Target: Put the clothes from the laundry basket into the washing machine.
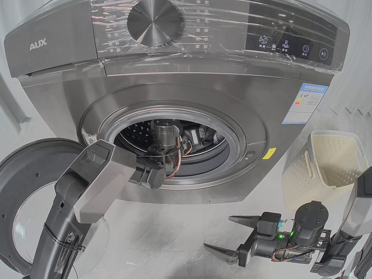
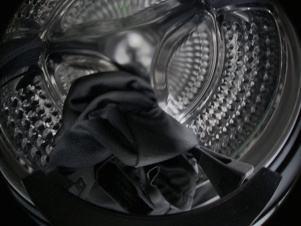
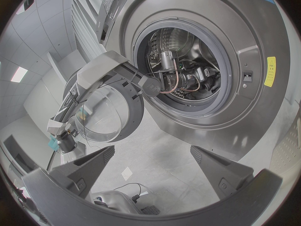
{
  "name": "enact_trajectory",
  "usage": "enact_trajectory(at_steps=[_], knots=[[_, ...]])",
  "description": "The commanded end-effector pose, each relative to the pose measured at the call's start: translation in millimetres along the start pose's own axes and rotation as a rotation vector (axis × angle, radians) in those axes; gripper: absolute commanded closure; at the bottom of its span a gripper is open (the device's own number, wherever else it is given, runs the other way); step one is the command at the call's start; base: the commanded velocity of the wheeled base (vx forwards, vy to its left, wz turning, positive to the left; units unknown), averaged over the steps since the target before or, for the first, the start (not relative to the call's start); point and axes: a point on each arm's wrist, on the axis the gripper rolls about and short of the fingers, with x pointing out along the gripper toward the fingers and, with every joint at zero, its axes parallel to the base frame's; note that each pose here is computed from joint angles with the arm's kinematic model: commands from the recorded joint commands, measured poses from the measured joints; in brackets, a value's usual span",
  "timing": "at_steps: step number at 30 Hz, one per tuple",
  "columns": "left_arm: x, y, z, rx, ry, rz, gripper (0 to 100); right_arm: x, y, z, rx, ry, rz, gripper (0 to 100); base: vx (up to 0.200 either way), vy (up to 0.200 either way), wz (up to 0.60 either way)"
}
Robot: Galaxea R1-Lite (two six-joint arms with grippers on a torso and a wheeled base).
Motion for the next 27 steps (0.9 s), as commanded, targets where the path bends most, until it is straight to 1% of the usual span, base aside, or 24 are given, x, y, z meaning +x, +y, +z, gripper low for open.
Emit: enact_trajectory(at_steps=[1,2,3,4,5,8,11,12,15,16,17,19,20,21,23,24,26,27], knots=[[-37.0,-0.1,17.3,0.037,0.096,0.007,0,-0.2,0.6,0.3,-0.001,-0.001,0.003,0,0.000,0.000,0.00],[-41.7,1.1,15.5,0.045,0.112,0.006,0,-0.4,0.6,0.6,-0.001,-0.003,0.003,0,0.000,0.000,0.00],[-41.7,1.1,15.5,0.045,0.112,0.006,0,-0.4,0.6,0.6,-0.001,-0.003,0.003,0,0.000,0.000,0.00],[-53.2,2.9,13.2,0.061,0.148,0.010,0,-0.4,0.6,0.6,-0.001,-0.003,0.001,0,0.000,0.000,0.00],[-57.6,4.0,11.9,0.065,0.161,0.013,0,-0.4,0.6,0.6,-0.001,-0.003,0.003,0,0.000,0.000,0.00],[-68.3,3.7,14.3,0.067,0.166,0.011,0,-0.4,0.6,0.6,-0.001,-0.003,0.001,0,0.000,0.000,0.00],[-81.9,-0.8,15.0,0.091,0.179,-0.010,0,-0.9,-0.1,0.6,0.000,-0.002,-0.002,0,0.000,0.000,0.00],[-87.3,-1.1,14.3,0.102,0.184,-0.012,0,-1.2,-0.5,0.4,0.001,-0.001,-0.003,0,0.000,0.000,0.00],[-109.3,-5.5,10.1,0.164,0.218,-0.037,0,-2.7,-0.9,-0.6,0.001,0.005,-0.006,0,0.000,0.000,0.00],[-116.1,-7.3,9.6,0.176,0.226,-0.047,0,-3.3,-0.9,-1.2,0.002,0.008,-0.006,0,0.000,0.000,0.00],[-130.7,-12.0,8.5,0.194,0.244,-0.075,0,-4.4,-1.4,-2.1,0.002,0.012,-0.008,0,0.000,0.000,0.00],[-136.5,-13.7,7.4,0.196,0.253,-0.086,0,-4.6,-2.0,-1.6,0.003,0.010,-0.011,0,0.000,0.000,0.00],[-151.8,-19.9,4.3,0.198,0.270,-0.113,0,-6.6,-3.8,0.2,0.005,0.003,-0.019,0,0.000,0.000,0.00],[-162.8,-22.7,5.0,0.197,0.268,-0.129,0,-9.7,-4.0,1.8,0.005,-0.004,-0.021,0,0.000,0.000,0.00],[-168.8,-24.3,6.1,0.195,0.266,-0.139,0,-11.6,-4.5,2.0,0.006,-0.004,-0.024,0,0.000,0.000,0.00],[-182.5,-27.2,7.7,0.193,0.263,-0.158,0,-15.1,-6.7,1.9,0.009,-0.002,-0.035,0,0.000,0.000,0.00],[-197.6,-28.3,5.8,0.194,0.275,-0.178,0,-18.0,-8.8,2.2,0.012,-0.003,-0.045,0,0.000,0.000,0.00],[-215.4,-29.8,5.8,0.193,0.277,-0.214,0,-21.8,-9.8,2.0,0.014,-0.001,-0.051,0,0.000,0.000,0.00]])
